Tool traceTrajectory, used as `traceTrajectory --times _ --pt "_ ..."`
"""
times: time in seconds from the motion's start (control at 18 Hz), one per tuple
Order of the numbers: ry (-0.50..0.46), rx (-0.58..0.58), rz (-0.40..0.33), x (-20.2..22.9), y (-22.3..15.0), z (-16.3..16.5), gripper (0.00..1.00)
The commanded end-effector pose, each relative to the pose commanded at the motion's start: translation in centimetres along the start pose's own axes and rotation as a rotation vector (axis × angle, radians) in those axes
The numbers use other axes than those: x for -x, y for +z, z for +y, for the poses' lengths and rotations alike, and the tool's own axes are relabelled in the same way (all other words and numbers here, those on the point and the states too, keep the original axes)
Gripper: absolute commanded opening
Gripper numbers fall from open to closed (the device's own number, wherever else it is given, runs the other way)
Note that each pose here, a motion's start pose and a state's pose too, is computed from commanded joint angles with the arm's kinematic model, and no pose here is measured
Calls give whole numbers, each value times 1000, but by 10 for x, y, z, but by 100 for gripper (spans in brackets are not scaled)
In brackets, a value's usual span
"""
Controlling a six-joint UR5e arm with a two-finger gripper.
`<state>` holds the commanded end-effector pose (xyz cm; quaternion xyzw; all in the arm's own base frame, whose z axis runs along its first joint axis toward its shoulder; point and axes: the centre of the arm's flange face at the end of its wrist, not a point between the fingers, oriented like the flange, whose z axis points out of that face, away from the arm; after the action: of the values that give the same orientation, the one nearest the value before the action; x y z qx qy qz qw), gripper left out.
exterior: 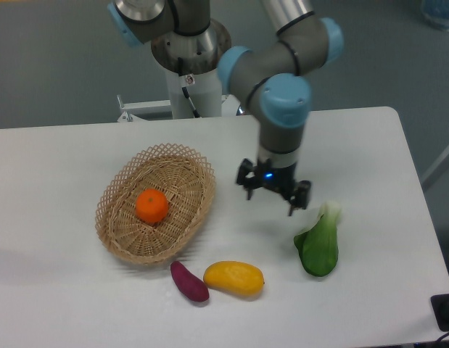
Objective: Pick up the orange from the basket
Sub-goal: 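Move the open gripper over the basket and lower it onto the orange, then close the gripper around the orange inside the basket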
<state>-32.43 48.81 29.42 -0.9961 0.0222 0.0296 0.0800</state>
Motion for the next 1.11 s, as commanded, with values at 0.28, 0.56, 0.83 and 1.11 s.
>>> traceTrajectory --times 0.28,0.56,0.83,1.11 --pt "-26 12 26 -51 8 -21 100" --pt "-39 34 57 -91 19 -28 100" --pt "-45 40 70 -128 21 -37 100" --pt "-18 80 97 -154 40 -33 100"
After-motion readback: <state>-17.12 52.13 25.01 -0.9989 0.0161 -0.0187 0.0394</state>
